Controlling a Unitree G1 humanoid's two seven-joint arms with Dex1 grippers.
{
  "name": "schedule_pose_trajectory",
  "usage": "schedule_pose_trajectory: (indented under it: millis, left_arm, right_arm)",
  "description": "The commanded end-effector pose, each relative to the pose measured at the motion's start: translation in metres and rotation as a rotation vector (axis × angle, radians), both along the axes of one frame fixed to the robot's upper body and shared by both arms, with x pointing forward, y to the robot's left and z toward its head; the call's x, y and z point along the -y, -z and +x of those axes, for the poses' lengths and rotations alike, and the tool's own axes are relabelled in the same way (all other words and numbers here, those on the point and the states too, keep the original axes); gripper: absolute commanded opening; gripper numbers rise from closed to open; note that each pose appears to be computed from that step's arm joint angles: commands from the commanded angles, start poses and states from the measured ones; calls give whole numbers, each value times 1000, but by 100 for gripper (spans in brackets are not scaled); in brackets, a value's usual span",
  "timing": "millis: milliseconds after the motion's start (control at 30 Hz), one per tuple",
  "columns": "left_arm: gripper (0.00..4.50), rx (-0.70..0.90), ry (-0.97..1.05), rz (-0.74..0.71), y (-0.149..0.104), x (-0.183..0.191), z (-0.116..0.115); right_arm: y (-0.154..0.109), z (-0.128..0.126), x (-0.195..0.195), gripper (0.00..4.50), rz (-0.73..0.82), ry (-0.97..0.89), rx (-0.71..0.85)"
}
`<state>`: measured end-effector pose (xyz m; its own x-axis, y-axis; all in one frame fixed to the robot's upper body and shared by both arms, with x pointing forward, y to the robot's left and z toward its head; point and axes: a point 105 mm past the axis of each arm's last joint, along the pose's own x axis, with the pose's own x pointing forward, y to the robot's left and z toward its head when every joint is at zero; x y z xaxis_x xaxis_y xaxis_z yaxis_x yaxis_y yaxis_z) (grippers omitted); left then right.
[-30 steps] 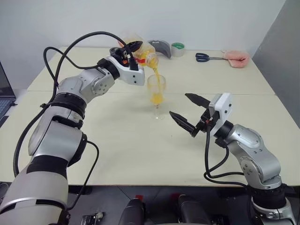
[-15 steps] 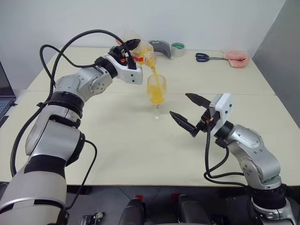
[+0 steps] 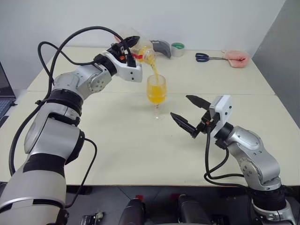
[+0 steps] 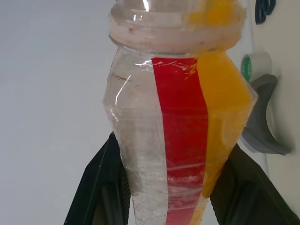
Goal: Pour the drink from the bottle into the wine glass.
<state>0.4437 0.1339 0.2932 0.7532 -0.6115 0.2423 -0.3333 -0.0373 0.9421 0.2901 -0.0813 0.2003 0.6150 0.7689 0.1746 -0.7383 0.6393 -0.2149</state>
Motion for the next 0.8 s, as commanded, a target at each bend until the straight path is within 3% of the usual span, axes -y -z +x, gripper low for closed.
schedule_pose_trajectory:
  millis: [33, 567, 800]
  left_arm:
    - [177, 76, 12, -20, -27, 0, -5]
    - [177, 80, 8, -10, -24, -1, -4]
    - [177, 12, 25, -110, -19, 3, -2]
  right_arm:
    - [-11, -3, 2, 450, 22, 3, 50]
    - [-9, -4, -1, 450, 18, -11, 43]
    - [-9, -5, -1, 450, 14, -10, 43]
